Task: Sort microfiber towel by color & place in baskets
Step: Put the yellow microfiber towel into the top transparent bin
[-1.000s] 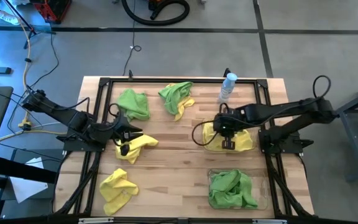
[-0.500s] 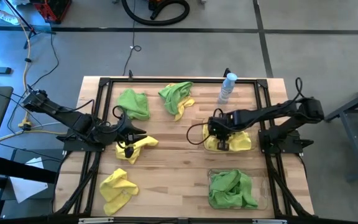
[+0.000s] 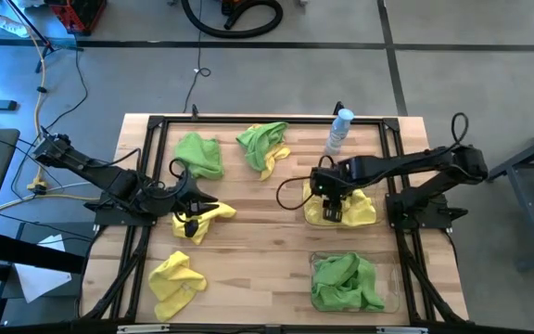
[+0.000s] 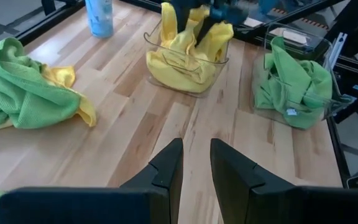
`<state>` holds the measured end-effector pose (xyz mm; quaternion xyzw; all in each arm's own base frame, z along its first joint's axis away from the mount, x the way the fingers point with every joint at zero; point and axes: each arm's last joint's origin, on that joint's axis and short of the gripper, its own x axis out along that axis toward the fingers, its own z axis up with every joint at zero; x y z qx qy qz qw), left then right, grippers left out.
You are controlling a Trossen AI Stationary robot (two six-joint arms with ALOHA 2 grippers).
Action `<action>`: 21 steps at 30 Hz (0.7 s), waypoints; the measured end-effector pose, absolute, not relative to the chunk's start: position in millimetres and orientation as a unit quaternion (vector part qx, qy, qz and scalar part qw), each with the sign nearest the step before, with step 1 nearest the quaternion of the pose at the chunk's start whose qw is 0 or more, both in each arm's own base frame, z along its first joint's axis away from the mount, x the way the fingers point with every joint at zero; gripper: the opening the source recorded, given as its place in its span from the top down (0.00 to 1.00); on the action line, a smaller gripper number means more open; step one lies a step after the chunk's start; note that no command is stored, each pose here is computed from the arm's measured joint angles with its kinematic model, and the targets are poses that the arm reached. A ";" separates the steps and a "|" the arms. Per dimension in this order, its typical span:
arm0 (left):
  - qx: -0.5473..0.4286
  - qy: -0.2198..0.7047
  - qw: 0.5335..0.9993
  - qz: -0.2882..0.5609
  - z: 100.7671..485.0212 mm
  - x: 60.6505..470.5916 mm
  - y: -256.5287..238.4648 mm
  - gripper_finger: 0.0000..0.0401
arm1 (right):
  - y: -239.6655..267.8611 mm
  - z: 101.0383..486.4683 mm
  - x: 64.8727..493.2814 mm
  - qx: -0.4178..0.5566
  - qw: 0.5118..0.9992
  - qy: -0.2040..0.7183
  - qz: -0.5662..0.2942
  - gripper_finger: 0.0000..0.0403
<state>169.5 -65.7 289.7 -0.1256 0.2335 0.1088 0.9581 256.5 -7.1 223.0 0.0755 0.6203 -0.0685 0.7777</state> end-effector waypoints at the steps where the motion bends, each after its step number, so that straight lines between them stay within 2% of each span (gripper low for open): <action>1: -0.126 0.234 0.958 0.106 289.6 169.5 -65.9 0.83 | -7.2 230.9 256.6 0.081 0.775 0.623 -0.075 0.54; 6: -0.129 0.242 0.957 0.095 289.1 169.3 -66.6 0.83 | -8.2 268.9 252.1 0.139 0.743 0.634 -0.164 0.52; 11: -0.127 0.265 0.953 0.076 286.2 167.7 -67.2 0.83 | -6.3 287.7 240.9 0.233 0.684 0.596 -0.350 0.52; 15: -0.125 0.282 0.949 0.066 283.8 166.2 -67.4 0.83 | -6.9 272.3 231.6 0.295 0.619 0.594 -0.420 0.52; 21: -0.108 0.286 0.950 0.062 283.2 165.8 -67.2 0.83 | -4.0 215.6 229.0 0.368 0.592 0.580 -0.421 0.52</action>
